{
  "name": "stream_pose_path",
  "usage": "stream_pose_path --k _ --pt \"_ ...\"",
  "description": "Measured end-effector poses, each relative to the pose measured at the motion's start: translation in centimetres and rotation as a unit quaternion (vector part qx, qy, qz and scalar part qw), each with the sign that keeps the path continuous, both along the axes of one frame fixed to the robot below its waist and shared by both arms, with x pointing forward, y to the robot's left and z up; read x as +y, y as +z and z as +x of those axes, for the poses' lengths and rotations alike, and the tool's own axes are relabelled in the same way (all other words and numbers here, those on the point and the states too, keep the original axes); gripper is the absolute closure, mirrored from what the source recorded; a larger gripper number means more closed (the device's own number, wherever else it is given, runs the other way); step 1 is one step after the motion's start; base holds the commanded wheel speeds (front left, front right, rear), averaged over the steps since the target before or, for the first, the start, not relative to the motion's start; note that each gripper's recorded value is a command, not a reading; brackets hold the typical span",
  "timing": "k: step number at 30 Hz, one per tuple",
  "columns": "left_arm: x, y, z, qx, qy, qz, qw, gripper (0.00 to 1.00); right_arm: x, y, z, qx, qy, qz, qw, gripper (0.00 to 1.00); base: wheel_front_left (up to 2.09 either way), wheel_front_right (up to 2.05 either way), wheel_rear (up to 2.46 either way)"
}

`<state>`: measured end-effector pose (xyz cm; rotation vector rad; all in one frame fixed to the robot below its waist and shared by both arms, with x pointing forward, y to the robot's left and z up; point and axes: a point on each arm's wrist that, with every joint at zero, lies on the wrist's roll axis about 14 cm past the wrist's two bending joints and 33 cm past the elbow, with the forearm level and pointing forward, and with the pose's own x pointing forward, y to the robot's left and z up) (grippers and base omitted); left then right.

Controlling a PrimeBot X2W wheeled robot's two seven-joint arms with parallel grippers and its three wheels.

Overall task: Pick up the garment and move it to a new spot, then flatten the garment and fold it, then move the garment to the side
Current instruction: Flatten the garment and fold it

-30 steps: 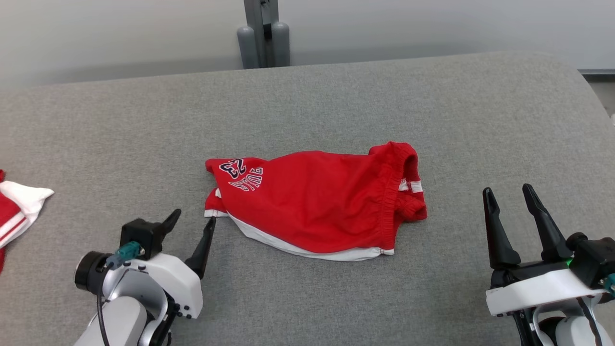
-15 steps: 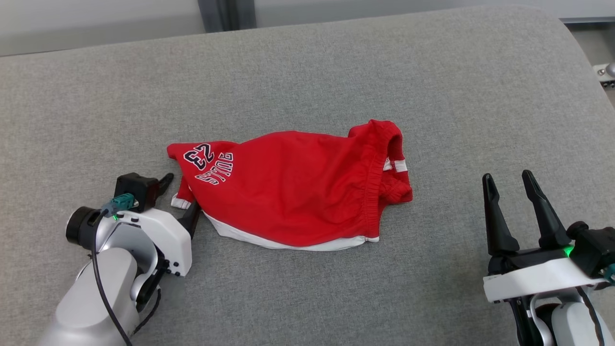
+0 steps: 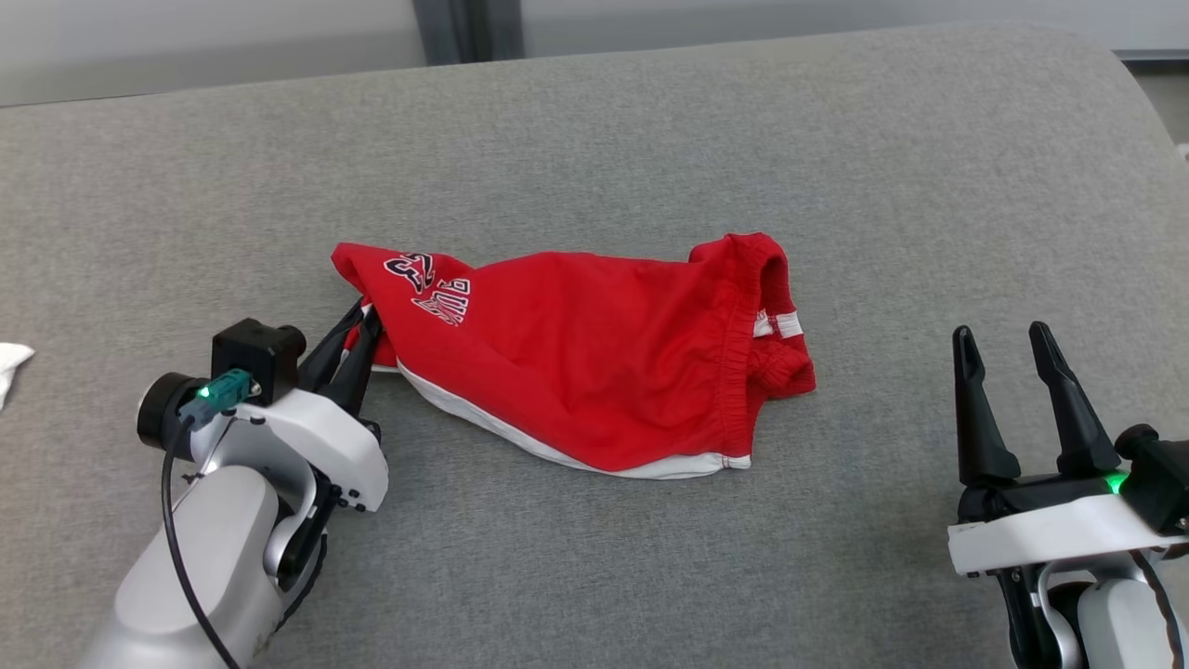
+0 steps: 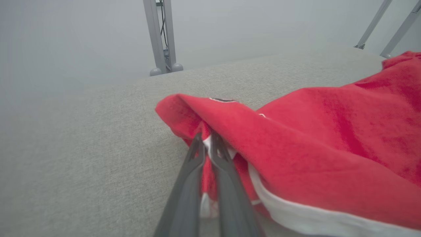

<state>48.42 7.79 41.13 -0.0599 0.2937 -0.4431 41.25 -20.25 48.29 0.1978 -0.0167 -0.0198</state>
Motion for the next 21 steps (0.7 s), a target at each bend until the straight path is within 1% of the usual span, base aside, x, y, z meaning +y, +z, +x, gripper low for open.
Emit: stream_pose_path --k 5,10,11,13,17,21 --pt "0.8 1.7 -1.0 -0.018 0.014 -0.014 1.000 1.00 0.5 0.1 0.1 -0.002 0.006 0.003 1.000 0.00 0.00 0.00 0.00" --pt "2.1 3.6 -3.3 -0.023 0.038 -0.030 0.999 1.00 1.2 0.6 0.5 -0.009 0.017 0.008 1.000 0.00 0.00 0.00 0.00" --pt "2.6 4.2 -4.4 -0.020 0.050 -0.037 0.998 1.00 1.7 0.7 0.7 -0.011 0.024 0.010 1.000 0.00 0.00 0.00 0.00" --pt "2.9 4.4 -4.9 -0.019 0.056 -0.039 0.997 1.00 1.9 0.8 0.8 -0.012 0.027 0.010 1.000 0.00 0.00 0.00 0.00" --pt "4.1 3.5 -7.1 0.017 0.091 -0.055 0.994 1.00 2.6 0.8 1.2 -0.012 0.037 0.014 0.999 0.00 0.00 0.00 0.00" --pt "4.6 1.5 -8.6 0.061 0.110 -0.068 0.990 1.00 3.1 0.6 1.4 -0.009 0.043 0.019 0.999 0.00 0.00 0.00 0.00"
